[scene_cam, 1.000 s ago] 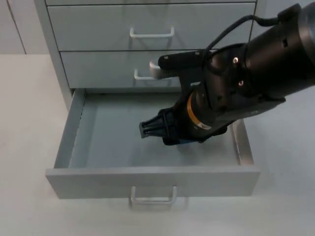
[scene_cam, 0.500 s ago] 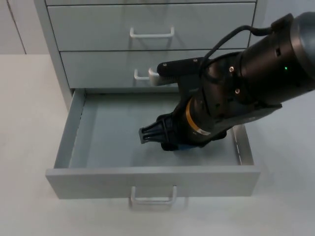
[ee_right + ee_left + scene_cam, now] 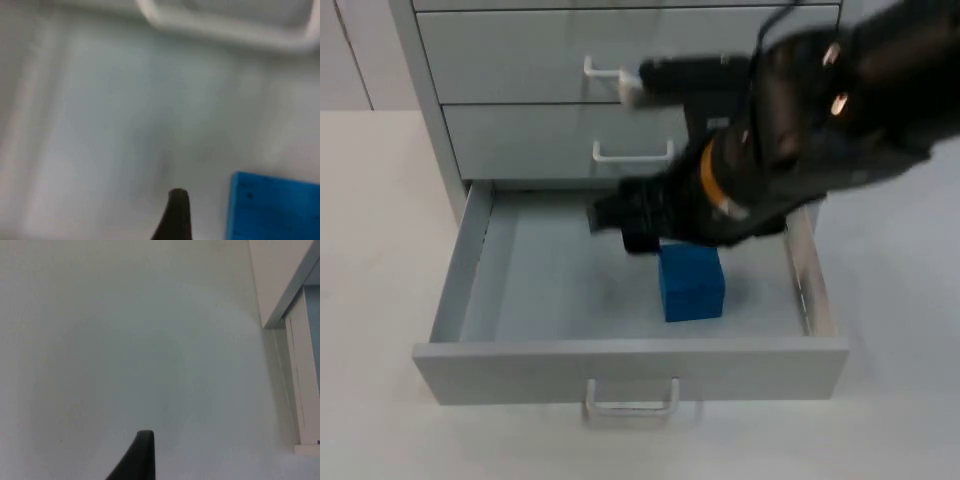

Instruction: Open the drawer with the left hand, place the block into the drawer with the right hand, then close the drawer with the left hand.

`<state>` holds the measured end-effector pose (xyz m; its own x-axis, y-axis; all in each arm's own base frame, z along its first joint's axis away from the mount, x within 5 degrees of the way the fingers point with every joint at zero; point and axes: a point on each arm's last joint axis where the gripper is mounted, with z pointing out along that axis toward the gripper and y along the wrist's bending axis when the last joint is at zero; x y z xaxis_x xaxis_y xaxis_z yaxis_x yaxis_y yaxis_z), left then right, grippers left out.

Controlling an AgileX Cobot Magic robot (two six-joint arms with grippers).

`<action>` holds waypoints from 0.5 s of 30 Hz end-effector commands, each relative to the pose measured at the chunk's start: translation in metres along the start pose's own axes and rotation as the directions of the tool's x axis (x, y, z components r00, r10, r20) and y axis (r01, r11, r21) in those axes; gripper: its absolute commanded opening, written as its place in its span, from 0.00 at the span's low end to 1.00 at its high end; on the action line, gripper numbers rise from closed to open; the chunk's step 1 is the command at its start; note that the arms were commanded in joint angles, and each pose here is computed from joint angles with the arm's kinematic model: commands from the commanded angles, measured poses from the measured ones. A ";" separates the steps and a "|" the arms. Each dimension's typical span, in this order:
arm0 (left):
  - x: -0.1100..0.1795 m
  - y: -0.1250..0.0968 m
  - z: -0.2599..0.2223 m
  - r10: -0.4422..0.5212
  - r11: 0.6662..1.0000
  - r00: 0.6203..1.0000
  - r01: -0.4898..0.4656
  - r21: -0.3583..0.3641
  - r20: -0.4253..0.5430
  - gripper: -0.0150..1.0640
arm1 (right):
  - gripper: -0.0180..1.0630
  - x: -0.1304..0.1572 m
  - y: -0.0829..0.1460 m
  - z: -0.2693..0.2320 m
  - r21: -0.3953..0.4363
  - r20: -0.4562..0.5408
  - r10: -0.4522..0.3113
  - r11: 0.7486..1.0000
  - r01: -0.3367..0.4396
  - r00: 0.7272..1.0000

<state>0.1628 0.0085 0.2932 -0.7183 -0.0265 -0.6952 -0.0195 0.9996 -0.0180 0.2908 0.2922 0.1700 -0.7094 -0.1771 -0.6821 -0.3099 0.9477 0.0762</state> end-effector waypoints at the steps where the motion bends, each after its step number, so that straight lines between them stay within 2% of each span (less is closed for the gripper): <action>1: 0.000 0.000 -0.001 -0.013 1.000 1.000 0.013 0.001 0.010 0.99 | 0.66 -0.011 0.003 -0.020 -0.034 0.013 0.008 0.999 -0.007 1.000; 3: 0.000 0.000 -0.001 -0.013 1.000 1.000 0.013 0.001 0.012 0.99 | 0.66 -0.015 0.002 -0.031 -0.037 0.003 0.029 0.999 -0.029 1.000; 6: 0.000 0.000 -0.001 -0.013 1.000 1.000 0.013 0.001 0.012 0.99 | 0.66 -0.022 -0.009 -0.062 0.029 -0.052 0.028 0.999 -0.026 0.998; 7: 0.000 0.000 -0.001 -0.013 1.000 1.000 0.013 0.001 0.012 0.99 | 0.66 -0.021 -0.012 -0.068 0.047 -0.078 0.006 0.999 -0.003 0.997; 12: 0.000 0.000 -0.001 -0.014 1.000 1.000 0.014 0.002 0.012 0.99 | 0.66 -0.021 -0.017 -0.093 0.036 -0.167 -0.056 0.997 0.063 0.984; 15: 0.000 0.000 -0.001 -0.016 1.000 1.000 0.016 0.004 0.013 0.99 | 0.66 -0.019 -0.018 -0.101 0.018 -0.200 -0.071 0.997 0.076 0.977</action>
<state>0.1628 0.0085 0.2932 -0.7183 -0.0265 -0.6952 -0.0195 0.9996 -0.0180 0.2506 0.2525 0.2502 -0.7996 -0.2697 -0.5366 -0.3279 0.9446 0.0139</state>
